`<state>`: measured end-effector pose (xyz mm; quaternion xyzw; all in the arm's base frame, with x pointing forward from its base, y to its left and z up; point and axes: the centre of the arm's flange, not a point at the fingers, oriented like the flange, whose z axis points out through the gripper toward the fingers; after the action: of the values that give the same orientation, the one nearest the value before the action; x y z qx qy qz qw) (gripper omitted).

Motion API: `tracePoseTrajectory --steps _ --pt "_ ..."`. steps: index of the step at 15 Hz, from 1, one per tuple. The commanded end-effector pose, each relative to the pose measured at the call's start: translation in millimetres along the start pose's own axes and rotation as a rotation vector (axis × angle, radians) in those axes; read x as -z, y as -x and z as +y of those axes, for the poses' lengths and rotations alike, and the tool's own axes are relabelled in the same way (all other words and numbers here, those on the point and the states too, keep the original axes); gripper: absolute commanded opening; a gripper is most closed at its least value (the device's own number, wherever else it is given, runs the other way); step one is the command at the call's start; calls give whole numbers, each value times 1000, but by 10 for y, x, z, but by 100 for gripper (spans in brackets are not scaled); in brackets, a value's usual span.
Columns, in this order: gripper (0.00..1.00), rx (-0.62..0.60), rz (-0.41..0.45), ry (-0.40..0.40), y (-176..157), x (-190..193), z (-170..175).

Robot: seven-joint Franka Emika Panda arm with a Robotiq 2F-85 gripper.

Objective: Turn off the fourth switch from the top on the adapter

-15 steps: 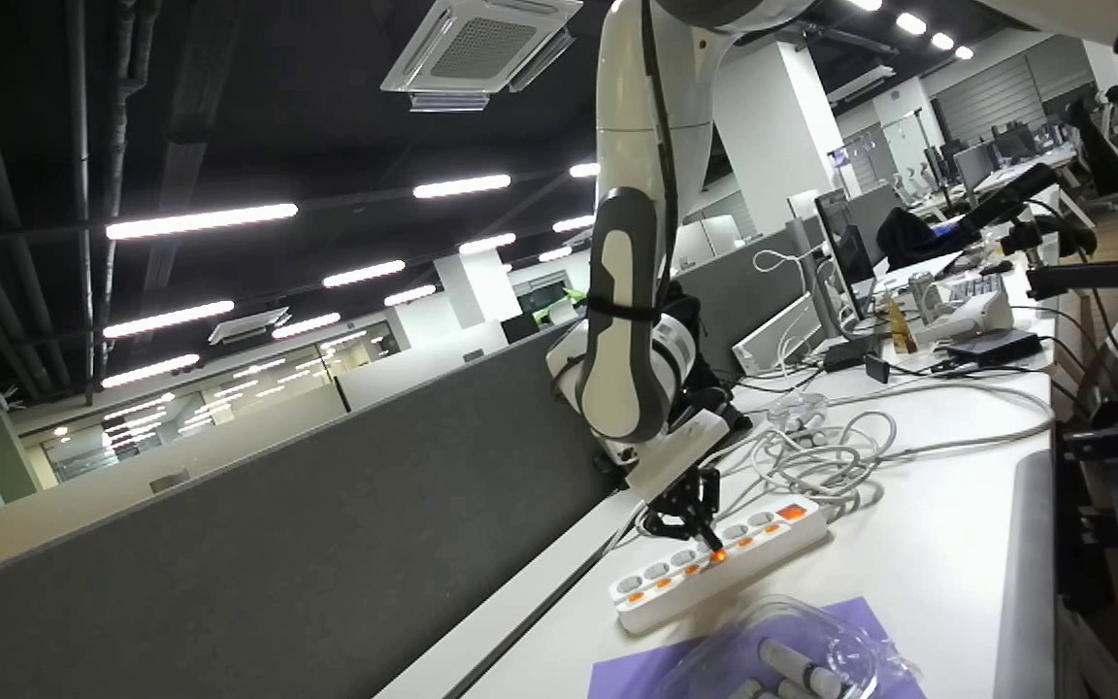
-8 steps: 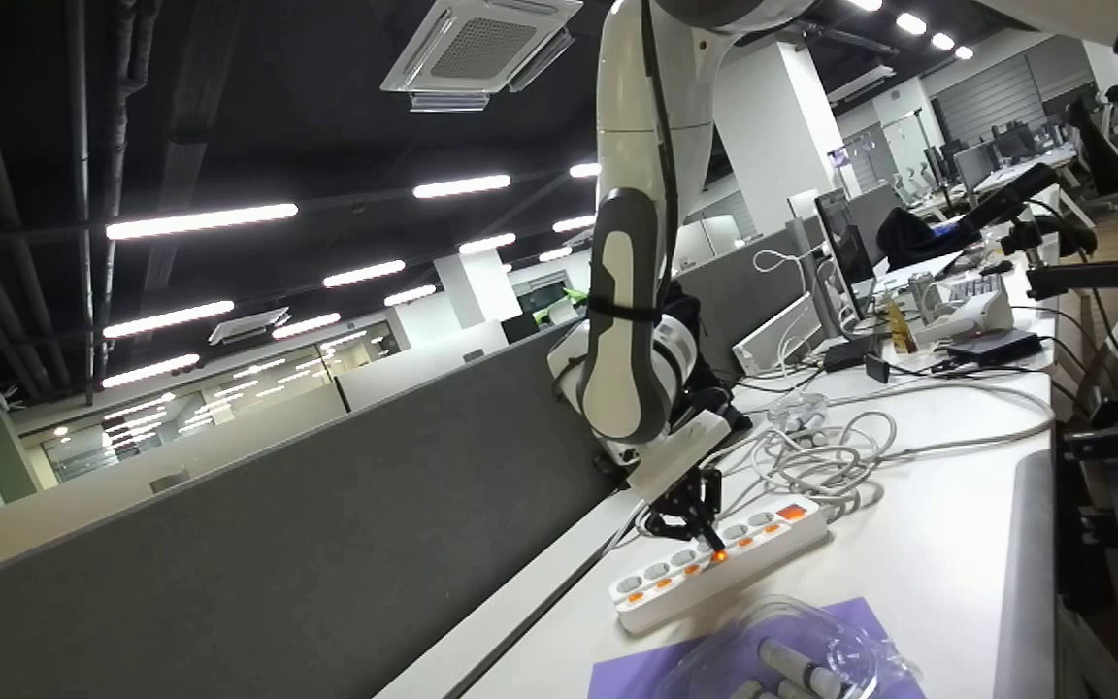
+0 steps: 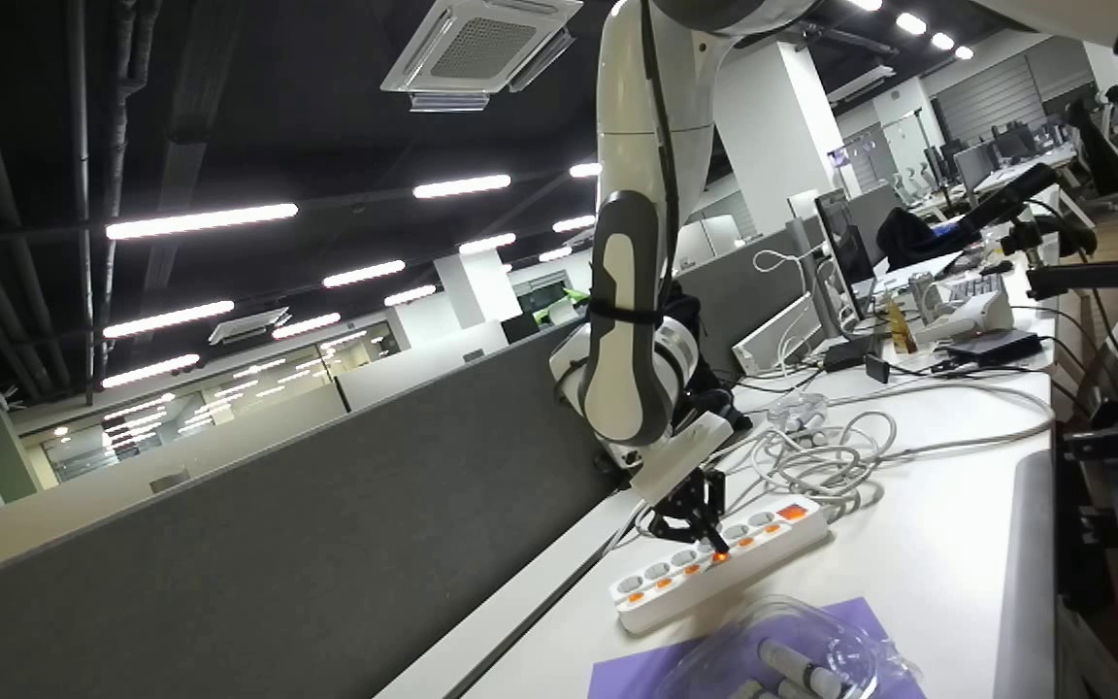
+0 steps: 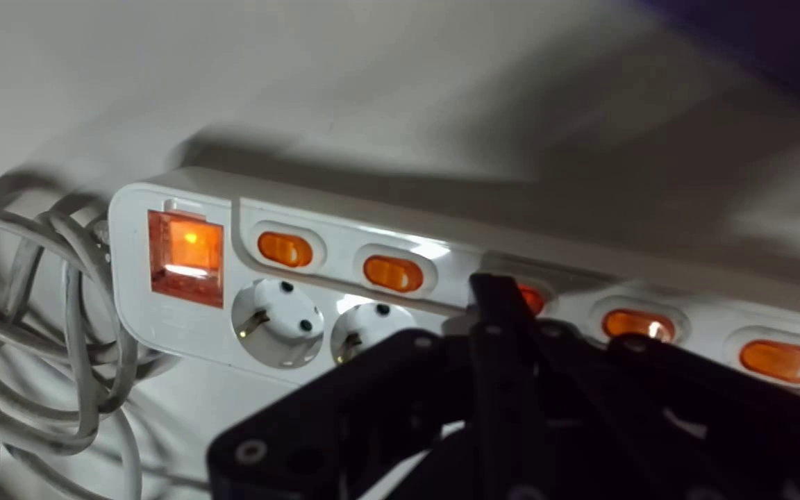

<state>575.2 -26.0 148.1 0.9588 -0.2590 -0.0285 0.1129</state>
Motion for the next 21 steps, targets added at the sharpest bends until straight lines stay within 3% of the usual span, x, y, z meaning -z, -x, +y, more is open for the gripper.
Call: tracePoseTrajectory --steps 1,13,18,21 --pt "0 -5 -27 7 24 -45 3" --pt "0 -76 -127 12 25 -466 71" --pt "0 -17 -255 -127 -81 -725 266" --pt "0 62 -308 -248 -148 -809 405"
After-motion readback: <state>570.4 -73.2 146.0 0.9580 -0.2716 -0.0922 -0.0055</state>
